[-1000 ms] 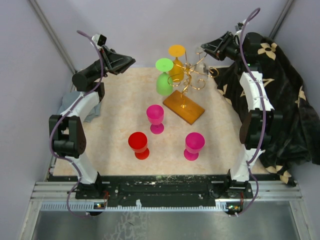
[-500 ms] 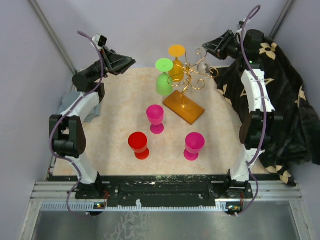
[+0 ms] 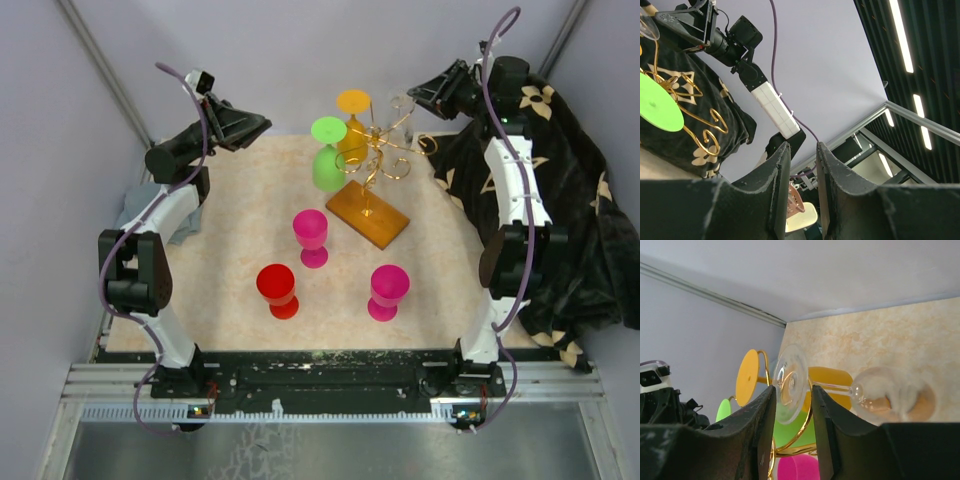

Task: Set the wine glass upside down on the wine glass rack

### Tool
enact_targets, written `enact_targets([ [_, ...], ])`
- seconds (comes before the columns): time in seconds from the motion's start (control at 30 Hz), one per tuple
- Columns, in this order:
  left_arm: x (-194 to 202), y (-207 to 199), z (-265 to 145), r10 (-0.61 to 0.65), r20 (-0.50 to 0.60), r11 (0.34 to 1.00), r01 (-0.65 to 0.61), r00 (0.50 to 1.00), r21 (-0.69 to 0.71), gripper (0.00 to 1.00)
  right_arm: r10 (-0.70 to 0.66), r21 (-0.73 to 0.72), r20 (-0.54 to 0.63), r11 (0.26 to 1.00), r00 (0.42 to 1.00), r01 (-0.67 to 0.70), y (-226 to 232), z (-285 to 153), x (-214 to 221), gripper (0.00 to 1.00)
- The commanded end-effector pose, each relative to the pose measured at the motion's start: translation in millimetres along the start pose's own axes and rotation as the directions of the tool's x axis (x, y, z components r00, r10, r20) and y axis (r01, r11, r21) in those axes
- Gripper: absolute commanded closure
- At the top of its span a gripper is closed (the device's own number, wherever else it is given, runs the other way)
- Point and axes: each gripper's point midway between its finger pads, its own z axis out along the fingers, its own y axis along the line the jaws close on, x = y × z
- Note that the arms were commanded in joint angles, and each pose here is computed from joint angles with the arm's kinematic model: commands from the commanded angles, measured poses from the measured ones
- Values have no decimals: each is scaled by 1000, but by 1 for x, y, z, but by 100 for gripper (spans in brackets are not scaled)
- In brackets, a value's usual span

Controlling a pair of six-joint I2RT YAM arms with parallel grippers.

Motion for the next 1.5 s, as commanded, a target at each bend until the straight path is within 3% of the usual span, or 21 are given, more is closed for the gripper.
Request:
enact_targets([
  [0.0,10,-17,0,66,-30,998,-65,997,26,67,-86,-29,47,996,995,87,34,-14,-14,63],
  [0.3,10,-13,0,65,-41,998,-65,997,2,66,-63,-28,73,997,995,65,28,-28,-16,59],
  [0.57,11,11,-1,66,-60,987,-74,996,-141,67,-85,-11,131,996,988,87,30,-58,-18,59],
  [0.77,17,29,-7,120,-113,944,-149,986,-295,67,-107,-16,185,994,977,112,50,-86,-16,59],
  [0.87,16,49,-18,160,-138,875,-205,978,-440,66,-125,-10,211,991,969,130,61,-100,-12,59],
  [0.9,20,60,-26,119,-135,838,-172,984,-518,66,-135,-11,223,990,965,141,69,-107,-10,59],
  [1.1,38,98,-63,172,-233,606,-289,957,-741,65,-159,-15,248,986,956,168,88,-135,9,59],
  [1.3,81,141,-89,118,-404,348,-419,907,-839,64,-161,-34,244,984,956,174,99,-151,27,59],
  [1.47,105,159,-97,76,-447,271,-450,891,-851,64,-164,-42,246,983,955,180,104,-159,34,59],
])
